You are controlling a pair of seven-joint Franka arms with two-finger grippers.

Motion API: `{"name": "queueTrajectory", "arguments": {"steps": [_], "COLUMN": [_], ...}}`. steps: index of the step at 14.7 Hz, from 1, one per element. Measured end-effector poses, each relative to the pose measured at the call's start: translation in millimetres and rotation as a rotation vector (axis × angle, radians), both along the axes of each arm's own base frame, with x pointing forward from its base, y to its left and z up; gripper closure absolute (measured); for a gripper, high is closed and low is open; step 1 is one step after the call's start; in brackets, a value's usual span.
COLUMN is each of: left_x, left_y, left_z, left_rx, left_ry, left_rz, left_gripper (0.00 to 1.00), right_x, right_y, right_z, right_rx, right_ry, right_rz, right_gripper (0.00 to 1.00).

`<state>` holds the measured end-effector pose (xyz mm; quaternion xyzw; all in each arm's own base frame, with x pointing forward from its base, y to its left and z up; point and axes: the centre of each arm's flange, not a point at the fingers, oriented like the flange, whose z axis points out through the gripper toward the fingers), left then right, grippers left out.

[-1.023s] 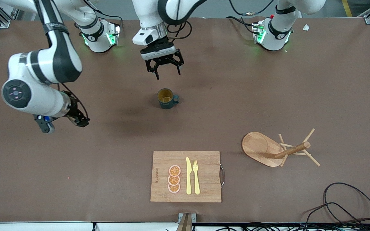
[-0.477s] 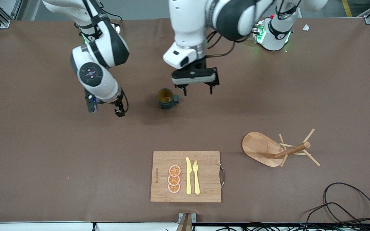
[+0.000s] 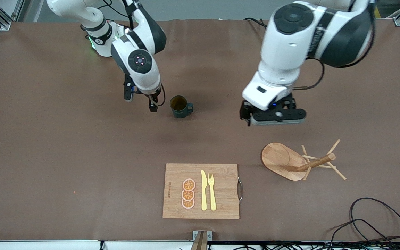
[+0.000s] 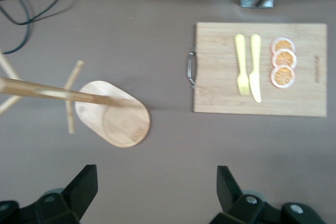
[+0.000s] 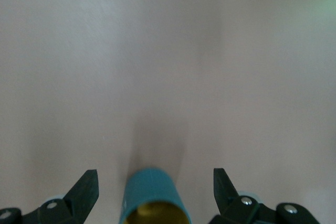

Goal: Transfer cup from left to right arm and place
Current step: 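Grasp the mug with the right gripper while the left gripper withdraws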

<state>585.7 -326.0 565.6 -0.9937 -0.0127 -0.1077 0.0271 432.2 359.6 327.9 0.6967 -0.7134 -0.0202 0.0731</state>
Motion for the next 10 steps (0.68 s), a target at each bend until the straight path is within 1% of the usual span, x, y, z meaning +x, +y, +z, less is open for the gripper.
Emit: {"name": "queueTrajectory", "arguments": {"steps": [2,3,4,6,9,10], "left_x": [4.2,4.2,4.0,4.2,9.3,12.9], "left_y": [26.6,39.5,53.1,79.8,113.1,125.9], "left_z": [12.7,20.1,27.4,39.0,45.2,44.5], "left_rx": [0.008,0.006,0.008,0.021,0.04,0.034], "left_ry": [0.011,0.023,0.036,0.059,0.09,0.106], "left_rz": [0.042,0.051,0.05,0.027,-0.054,-0.084], "left_gripper": [0.0,0.0,0.0,0.0,0.0,0.0], "right_x": [-13.0,-17.2,-21.4,-28.8,-45.0,-49.9], "right_y": [22.1,29.9,36.3,47.6,67.1,72.8], "right_z": [-4.7,-8.0,-12.6,-23.5,-47.2,-56.1], "right_rx": [0.016,0.022,0.025,0.029,0.023,0.023], "right_ry": [-0.039,-0.051,-0.059,-0.07,-0.074,-0.075], "right_rz": [-0.051,-0.07,-0.08,-0.102,-0.105,-0.104], "right_gripper": [0.04,0.0,0.0,0.0,0.0,0.03]}}
